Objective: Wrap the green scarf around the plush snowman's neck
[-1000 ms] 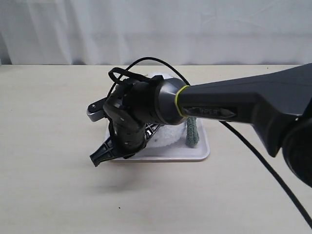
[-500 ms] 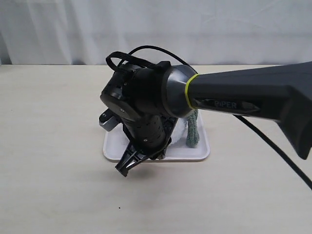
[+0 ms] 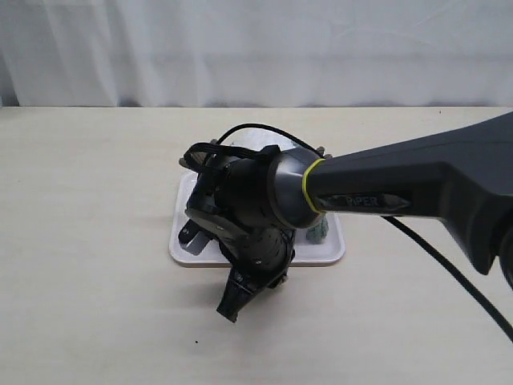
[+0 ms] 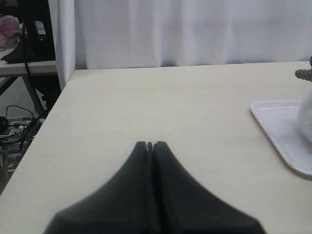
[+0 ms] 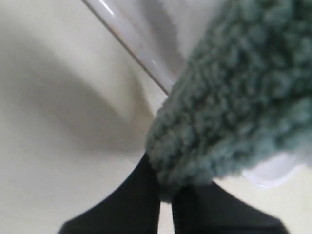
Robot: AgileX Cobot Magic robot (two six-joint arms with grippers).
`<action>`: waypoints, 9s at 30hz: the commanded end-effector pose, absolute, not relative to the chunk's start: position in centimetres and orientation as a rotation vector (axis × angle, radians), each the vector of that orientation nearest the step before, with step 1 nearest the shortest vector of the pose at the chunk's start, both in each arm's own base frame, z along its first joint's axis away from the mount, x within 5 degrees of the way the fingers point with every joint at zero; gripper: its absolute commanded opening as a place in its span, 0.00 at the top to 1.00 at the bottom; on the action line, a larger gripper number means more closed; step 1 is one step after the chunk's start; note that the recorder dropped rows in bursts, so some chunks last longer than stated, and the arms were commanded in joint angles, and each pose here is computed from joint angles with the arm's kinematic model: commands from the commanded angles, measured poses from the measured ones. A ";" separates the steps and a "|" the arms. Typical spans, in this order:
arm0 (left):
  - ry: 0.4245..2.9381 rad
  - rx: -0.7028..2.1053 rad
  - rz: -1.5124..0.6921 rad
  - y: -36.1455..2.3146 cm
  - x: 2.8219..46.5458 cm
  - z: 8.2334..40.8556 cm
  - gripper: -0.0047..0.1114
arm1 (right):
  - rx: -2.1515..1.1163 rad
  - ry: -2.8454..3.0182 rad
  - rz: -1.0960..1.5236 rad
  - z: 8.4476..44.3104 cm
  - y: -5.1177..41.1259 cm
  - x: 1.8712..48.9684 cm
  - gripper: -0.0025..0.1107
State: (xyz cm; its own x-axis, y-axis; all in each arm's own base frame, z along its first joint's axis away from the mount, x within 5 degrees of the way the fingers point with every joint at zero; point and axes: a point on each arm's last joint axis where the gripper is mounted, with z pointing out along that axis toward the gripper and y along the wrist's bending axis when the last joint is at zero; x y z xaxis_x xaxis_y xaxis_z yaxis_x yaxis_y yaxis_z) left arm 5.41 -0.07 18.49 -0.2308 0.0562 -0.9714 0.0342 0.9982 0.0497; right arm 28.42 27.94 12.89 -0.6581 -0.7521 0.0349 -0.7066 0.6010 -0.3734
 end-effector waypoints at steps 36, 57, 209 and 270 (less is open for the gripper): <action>1.791 0.063 0.020 -0.1 5.4 18.5 0.96 | -1.359 2.598 -0.969 13.1 25.3 28.5 0.90; 1.791 0.063 0.020 -0.1 5.4 18.5 0.96 | -1.370 2.596 -0.500 23.8 24.6 25.4 0.38; 1.791 0.063 0.020 -0.1 5.4 18.5 0.96 | -0.591 2.414 0.164 22.4 11.5 29.4 0.56; 1.791 0.064 0.019 -0.1 5.4 18.5 0.96 | -0.687 2.644 0.317 15.8 12.7 29.8 0.94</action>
